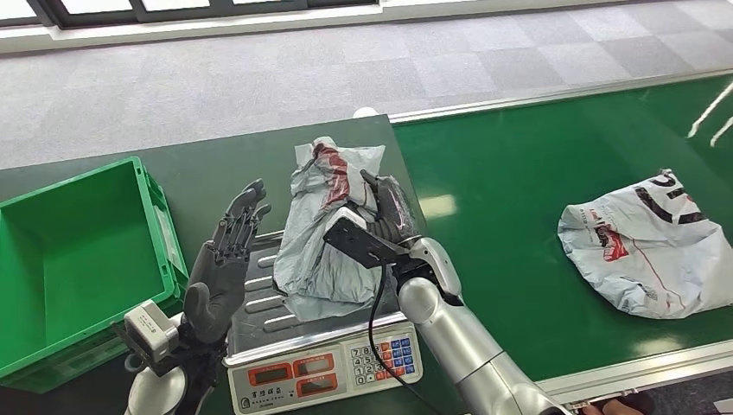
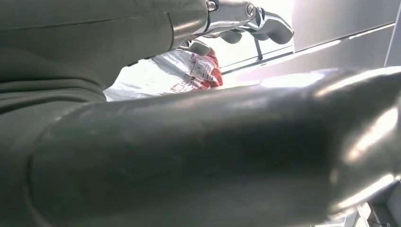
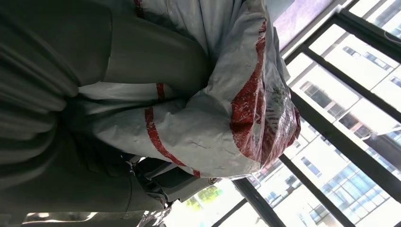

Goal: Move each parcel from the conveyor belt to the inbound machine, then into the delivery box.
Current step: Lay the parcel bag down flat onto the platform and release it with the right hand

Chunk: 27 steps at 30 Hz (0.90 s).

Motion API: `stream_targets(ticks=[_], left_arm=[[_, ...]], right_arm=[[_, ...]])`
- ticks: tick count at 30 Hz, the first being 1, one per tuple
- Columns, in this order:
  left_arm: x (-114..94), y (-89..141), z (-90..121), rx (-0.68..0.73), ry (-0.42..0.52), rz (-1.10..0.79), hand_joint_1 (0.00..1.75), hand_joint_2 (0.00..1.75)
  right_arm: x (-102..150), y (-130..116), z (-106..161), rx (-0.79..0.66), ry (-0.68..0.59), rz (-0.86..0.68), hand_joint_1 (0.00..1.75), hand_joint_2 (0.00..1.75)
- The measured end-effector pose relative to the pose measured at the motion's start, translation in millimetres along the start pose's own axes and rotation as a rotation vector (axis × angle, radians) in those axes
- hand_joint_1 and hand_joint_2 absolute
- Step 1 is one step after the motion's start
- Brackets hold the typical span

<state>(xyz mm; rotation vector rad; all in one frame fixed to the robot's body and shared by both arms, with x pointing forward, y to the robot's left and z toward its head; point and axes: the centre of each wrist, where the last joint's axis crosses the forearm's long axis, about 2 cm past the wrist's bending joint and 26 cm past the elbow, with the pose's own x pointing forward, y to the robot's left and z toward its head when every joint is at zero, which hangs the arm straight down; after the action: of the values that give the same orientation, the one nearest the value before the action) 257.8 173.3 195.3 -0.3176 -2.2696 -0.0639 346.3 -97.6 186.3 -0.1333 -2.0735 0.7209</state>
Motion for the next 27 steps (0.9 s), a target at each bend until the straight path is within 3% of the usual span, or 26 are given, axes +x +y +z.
stream_targets(ticks=[10, 14, 15, 18, 19, 22, 27], left_arm=[[1, 0, -1, -0.003, 0.008, 0.001, 0.00, 0.00], [3, 0, -1, -0.008, 0.008, -0.004, 0.00, 0.00], [3, 0, -1, -0.010, 0.008, -0.006, 0.00, 0.00], [4, 0, -1, -0.018, 0.011, -0.009, 0.00, 0.00], [4, 0, -1, -0.020, 0.013, -0.008, 0.00, 0.00], [5, 0, -1, -0.021, 0.016, -0.008, 0.00, 0.00], [5, 0, 4, 0.054, 0.018, -0.062, 0.00, 0.00]], right_arm=[[0, 7, 2, 0.088, 0.040, -0.012, 1.75, 1.75], [1, 13, 4, 0.176, 0.117, 0.010, 1.75, 1.75], [1, 15, 6, 0.201, 0.140, 0.022, 1.47, 1.75], [1, 21, 10, 0.261, 0.193, 0.033, 0.17, 1.75], [0, 23, 12, 0.274, 0.203, 0.027, 0.00, 1.31], [-2, 25, 17, 0.293, 0.215, -0.011, 0.00, 0.00], [-2, 25, 36, 0.307, 0.199, -0.108, 0.00, 0.00]])
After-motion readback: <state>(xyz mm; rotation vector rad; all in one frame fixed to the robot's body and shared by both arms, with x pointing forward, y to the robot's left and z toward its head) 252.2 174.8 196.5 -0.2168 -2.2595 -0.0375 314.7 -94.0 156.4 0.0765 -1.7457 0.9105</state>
